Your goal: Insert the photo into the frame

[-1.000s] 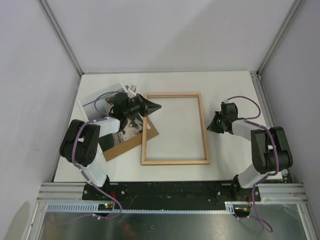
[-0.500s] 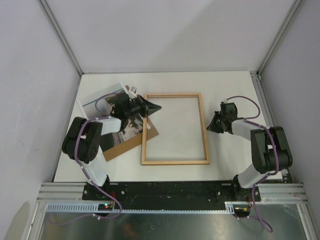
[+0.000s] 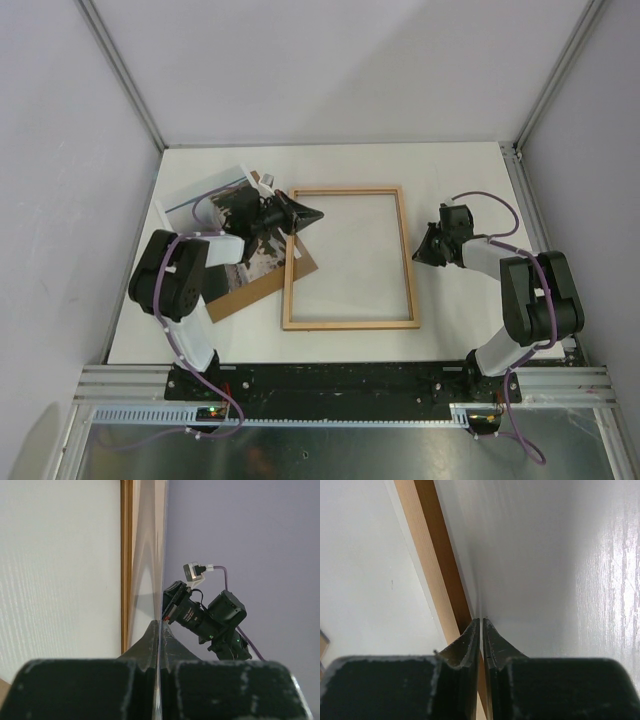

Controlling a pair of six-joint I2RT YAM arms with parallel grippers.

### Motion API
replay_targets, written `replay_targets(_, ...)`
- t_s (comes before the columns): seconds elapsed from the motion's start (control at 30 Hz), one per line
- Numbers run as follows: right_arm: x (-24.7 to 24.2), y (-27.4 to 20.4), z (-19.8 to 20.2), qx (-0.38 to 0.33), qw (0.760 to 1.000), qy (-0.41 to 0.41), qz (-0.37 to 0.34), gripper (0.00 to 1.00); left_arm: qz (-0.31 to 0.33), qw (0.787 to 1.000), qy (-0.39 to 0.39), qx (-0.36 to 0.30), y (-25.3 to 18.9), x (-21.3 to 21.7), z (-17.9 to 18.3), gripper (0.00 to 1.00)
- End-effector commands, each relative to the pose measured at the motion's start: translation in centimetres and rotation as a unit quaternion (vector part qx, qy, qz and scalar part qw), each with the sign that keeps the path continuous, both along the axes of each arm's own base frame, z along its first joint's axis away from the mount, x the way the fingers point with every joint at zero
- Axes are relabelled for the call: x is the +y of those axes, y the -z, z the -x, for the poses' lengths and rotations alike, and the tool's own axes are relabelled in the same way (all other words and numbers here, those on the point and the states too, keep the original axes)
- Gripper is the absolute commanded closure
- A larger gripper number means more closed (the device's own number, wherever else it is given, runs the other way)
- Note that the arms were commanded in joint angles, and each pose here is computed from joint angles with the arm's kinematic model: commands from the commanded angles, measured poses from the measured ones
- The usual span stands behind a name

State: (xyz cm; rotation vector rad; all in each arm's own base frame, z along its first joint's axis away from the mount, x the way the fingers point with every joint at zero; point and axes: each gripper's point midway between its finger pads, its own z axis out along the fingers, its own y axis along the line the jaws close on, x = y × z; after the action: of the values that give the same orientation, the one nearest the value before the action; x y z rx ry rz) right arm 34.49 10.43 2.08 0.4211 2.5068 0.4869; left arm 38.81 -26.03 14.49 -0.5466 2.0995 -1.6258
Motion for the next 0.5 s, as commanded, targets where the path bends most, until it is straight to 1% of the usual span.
replay_targets(0.0, 0.08, -0.82, -1.24, -0.018, 1.000, -0.005, 0.010, 0.90, 0.022, 0.999, -0.007, -0.040, -2.50, -0.08, -1.30, 1.00)
replay_targets(0.47, 0.15, -0.62, -1.26, -0.017, 1.000, -0.007, 0.013, 0.90, 0.030, 0.999, -0.010, -0.038, -1.80, -0.03, -1.23, 1.00)
